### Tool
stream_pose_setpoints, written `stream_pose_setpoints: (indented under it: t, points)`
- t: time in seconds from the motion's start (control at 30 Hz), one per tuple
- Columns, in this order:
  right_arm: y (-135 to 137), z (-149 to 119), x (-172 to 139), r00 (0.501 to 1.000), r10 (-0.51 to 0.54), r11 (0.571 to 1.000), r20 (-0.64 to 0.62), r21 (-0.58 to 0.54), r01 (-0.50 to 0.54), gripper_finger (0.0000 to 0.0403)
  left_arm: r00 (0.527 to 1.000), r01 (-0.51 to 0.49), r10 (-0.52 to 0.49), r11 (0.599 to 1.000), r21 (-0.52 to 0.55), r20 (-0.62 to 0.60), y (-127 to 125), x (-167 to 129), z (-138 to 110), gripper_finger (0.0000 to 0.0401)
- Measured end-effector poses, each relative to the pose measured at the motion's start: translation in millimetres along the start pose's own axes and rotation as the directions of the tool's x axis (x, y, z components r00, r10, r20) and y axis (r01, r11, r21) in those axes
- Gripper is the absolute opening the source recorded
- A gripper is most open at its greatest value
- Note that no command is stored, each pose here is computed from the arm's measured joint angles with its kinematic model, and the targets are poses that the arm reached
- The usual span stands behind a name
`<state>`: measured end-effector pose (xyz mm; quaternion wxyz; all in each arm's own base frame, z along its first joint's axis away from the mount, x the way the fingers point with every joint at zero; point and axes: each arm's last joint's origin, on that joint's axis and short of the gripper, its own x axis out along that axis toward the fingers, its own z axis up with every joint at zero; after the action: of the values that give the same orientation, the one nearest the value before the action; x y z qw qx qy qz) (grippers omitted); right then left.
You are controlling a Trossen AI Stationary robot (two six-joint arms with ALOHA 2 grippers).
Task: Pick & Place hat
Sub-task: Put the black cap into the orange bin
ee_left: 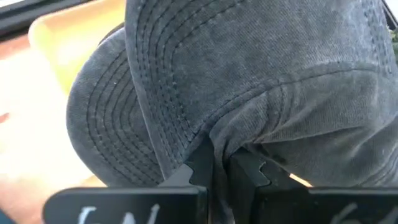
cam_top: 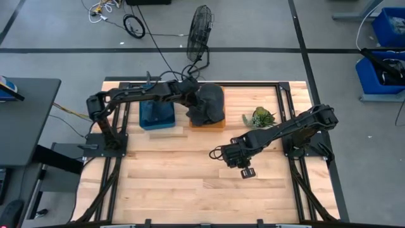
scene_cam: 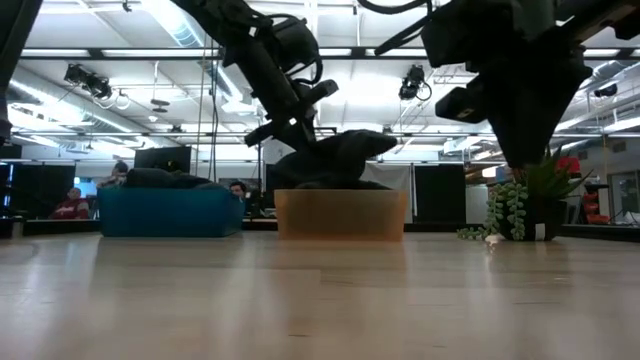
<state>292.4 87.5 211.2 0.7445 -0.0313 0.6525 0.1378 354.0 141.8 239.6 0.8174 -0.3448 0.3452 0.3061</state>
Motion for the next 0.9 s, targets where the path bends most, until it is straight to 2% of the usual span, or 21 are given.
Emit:
stream_pose_setpoints:
  t: [0.17,0.4,0.73,0.9]
  points:
    - [0.1,2.0,0.0,1.0,0.001,1.0,0.021,-0.002,-0.001,0.0063,0.999,-0.051,0.05,0.998,-0.033,-0.017,2.8,4.1,-3.3,0.0033]
    - [0.1,2.7,-0.1,1.0,-0.003,0.999,0.027,0.039,0.002,0.0063,0.997,-0.079,0.079,0.997,0.003,-0.007,4.3,10.4,-4.7,0.0053]
    - [-5.3,3.7,-0.8,0.982,-0.183,0.983,0.044,-0.01,0.183,0.0063,0.998,-0.063,0.062,0.998,0.015,0.02,2.9,5.4,-2.2,0.0117]
    - [-6.6,2.7,-7.8,0.978,-0.196,0.98,0.07,-0.025,0.198,0.0063,0.997,-0.011,0.01,1.0,0.007,0.07,-1.6,-17.1,4.4,0.013]
